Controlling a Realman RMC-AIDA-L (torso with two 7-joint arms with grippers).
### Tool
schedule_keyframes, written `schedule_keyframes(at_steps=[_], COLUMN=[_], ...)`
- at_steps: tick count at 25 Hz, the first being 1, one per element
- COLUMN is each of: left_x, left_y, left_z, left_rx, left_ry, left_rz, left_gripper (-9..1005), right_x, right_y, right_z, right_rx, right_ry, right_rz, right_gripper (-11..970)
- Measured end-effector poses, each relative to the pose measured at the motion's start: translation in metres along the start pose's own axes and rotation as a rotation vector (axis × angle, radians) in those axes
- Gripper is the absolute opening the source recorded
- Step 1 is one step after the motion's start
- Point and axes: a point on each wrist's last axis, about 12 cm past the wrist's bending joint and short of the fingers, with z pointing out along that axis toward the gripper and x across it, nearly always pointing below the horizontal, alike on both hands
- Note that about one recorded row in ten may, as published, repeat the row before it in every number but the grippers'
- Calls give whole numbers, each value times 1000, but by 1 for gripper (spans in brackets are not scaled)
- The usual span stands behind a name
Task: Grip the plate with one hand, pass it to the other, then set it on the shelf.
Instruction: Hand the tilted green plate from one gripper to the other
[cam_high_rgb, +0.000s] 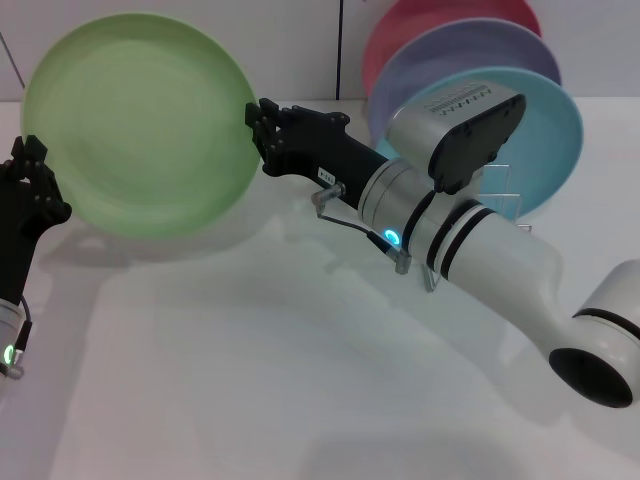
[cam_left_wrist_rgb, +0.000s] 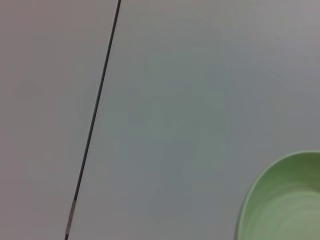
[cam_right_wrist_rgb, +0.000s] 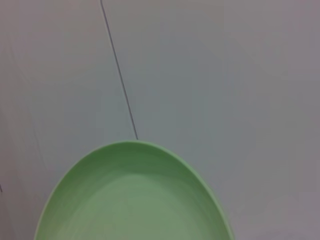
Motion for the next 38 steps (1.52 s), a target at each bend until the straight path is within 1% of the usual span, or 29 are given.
schedule_keyframes(at_steps=[14, 19, 38], left_x=[0, 0, 0], left_y=[-1, -1, -1], left_z=[0, 0, -1], left_rx=[5, 11, 9], left_ry=[2, 2, 2], left_rz=[1, 2, 0], left_gripper=[48, 49, 50], right_x=[0, 0, 1], right_y=[1, 1, 0], right_z=[1, 1, 1], right_rx=[-5, -3, 2], right_ry=[2, 2, 13], right_rz=[-3, -1, -3], right_gripper=[110, 87, 64])
